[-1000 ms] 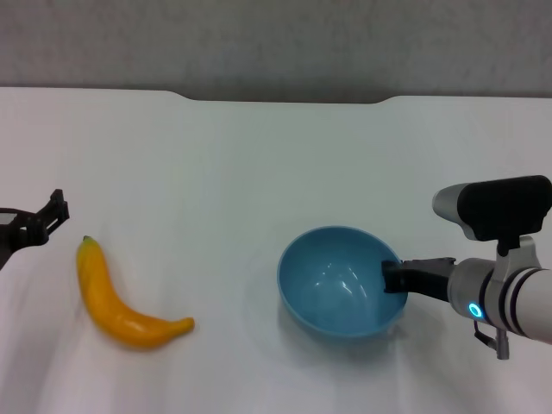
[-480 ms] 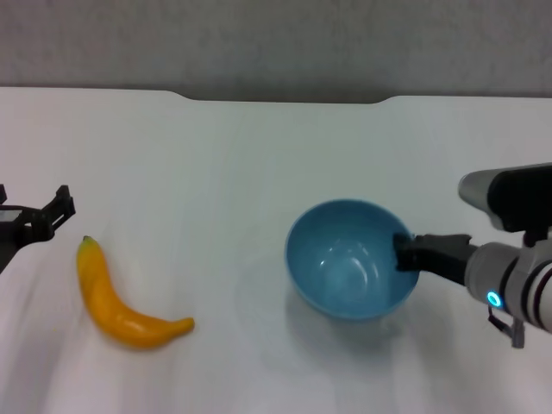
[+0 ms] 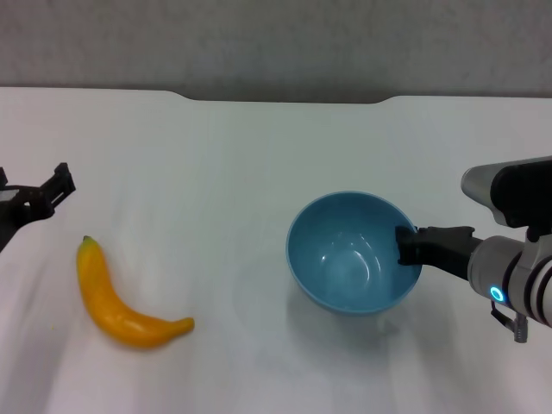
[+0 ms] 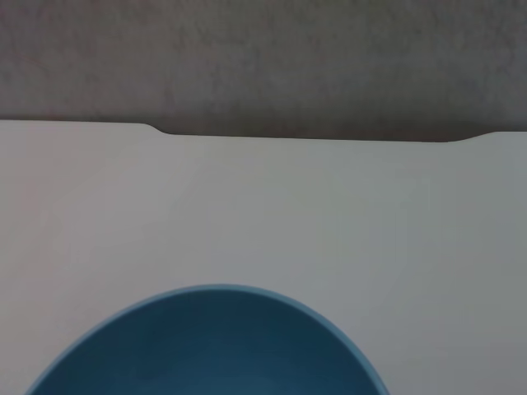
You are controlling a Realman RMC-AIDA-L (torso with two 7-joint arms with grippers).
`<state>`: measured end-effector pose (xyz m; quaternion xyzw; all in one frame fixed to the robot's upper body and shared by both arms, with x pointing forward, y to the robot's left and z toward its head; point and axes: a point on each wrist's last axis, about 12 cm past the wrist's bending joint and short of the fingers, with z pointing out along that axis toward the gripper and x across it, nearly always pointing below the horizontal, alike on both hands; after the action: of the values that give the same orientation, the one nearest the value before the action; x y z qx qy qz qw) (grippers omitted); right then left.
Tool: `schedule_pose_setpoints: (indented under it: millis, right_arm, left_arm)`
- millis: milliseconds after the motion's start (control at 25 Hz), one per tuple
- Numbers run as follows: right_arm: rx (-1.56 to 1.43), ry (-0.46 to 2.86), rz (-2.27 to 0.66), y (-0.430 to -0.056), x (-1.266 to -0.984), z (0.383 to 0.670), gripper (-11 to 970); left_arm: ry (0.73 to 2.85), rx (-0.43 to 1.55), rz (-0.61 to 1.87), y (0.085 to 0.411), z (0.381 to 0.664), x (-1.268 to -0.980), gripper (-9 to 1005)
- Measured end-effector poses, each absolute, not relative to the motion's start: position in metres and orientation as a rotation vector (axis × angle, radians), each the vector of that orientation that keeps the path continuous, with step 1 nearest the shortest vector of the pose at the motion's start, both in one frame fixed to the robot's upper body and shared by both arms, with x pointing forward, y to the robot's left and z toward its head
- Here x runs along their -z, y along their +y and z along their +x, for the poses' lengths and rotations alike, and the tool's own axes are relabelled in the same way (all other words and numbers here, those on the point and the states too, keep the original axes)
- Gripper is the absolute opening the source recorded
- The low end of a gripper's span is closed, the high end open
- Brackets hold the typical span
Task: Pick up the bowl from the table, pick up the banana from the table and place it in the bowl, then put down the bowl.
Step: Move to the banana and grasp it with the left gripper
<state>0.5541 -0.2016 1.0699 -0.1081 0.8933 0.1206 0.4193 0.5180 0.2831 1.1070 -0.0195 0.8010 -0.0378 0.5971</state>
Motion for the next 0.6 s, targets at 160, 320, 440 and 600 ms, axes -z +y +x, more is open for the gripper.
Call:
schedule_pose_setpoints:
  millis: [160, 320, 440, 600]
  right_arm:
    - [-0.298, 2.239, -0.265, -0.204, -1.070, 0.555, 34]
    - [-0.292, 2.240, -0.266, -0.205, -1.070, 0.555, 34]
    - [-0.290, 2.243, -0.264, -0.206, -1.068, 0.554, 34]
    - [-0.288, 2.245, -0.264, -0.206, -1.068, 0.554, 34]
  left_arm:
    - [1.888, 0.034, -0.090, 0.295, 0.528, -1.107, 894]
    - [1.982, 0.029, -0.163, 0.308, 0.539, -1.104, 894]
    - [2.074, 0.060, -0.154, 0.307, 0.543, -1.105, 894]
    - [2.231, 0.018, -0.031, 0.292, 0.547, -1.119, 895]
